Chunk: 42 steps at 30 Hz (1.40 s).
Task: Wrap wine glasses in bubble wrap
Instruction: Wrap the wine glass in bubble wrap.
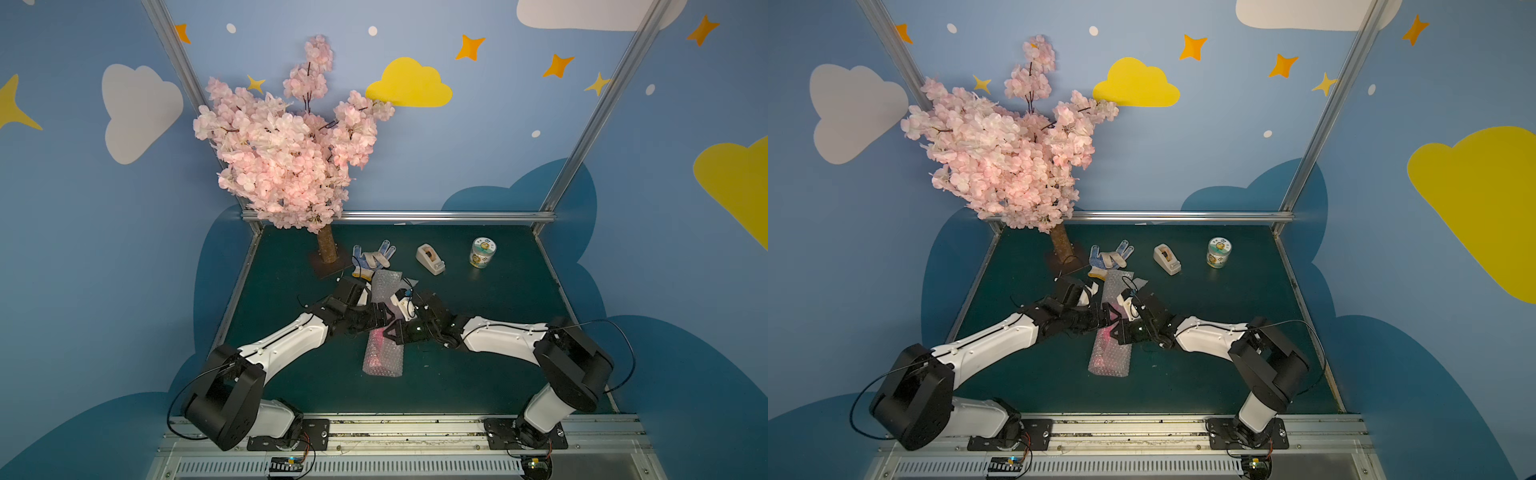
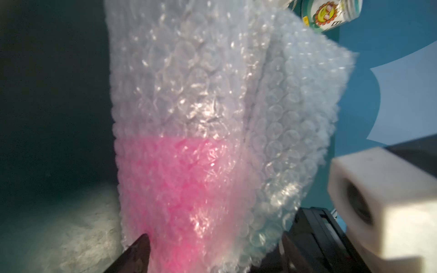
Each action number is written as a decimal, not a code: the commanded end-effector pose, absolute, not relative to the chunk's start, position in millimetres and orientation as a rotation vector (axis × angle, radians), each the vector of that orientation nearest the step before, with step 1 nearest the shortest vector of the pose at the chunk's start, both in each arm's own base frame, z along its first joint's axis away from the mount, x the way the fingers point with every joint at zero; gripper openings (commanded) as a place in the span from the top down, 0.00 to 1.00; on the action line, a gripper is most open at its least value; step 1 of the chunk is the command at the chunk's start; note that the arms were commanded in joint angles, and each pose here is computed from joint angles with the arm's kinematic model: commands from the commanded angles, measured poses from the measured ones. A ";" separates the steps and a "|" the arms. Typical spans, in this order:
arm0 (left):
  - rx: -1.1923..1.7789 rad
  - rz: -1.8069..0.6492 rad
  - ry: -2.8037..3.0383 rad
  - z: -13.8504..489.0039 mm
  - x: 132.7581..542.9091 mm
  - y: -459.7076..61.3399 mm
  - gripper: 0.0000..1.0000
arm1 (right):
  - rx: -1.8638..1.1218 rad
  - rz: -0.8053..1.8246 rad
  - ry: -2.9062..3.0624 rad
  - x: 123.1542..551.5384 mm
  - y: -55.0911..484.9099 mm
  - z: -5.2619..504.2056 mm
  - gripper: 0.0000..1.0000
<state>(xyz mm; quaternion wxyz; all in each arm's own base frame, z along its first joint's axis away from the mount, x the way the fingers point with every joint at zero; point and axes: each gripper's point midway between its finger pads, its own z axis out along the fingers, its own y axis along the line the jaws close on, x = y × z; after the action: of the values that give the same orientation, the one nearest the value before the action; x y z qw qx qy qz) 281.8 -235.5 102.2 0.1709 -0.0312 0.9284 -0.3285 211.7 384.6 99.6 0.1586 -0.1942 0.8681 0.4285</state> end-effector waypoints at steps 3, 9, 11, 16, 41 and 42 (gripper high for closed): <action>-0.054 -0.871 2.672 97.1 279.8 -236.7 0.26 | -0.627 1.269 2.405 210.9 399.0 126.1 0.93; -0.047 -0.805 2.669 96.6 283.2 -231.8 0.38 | -0.613 1.265 2.402 211.7 398.2 129.9 0.88; -0.050 -0.795 2.673 95.1 282.9 -230.5 0.43 | -0.602 1.259 2.400 212.7 396.6 131.8 0.82; -0.068 -0.778 2.676 90.5 282.5 -227.5 0.49 | -0.596 1.267 2.402 211.7 387.6 142.6 0.73; -0.051 -0.812 2.674 88.3 279.1 -232.9 0.63 | -0.321 1.155 2.503 286.0 339.3 129.2 0.69; -0.047 -0.815 2.674 88.1 279.0 -233.6 0.64 | -0.329 1.167 2.505 287.7 343.7 128.7 0.70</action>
<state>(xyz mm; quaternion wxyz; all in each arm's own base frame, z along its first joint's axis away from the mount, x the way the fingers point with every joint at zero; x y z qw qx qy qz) 284.5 -232.3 92.7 0.1813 -0.0245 0.9407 -0.2857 278.3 327.0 109.8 0.1621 -0.0971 0.9019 0.3884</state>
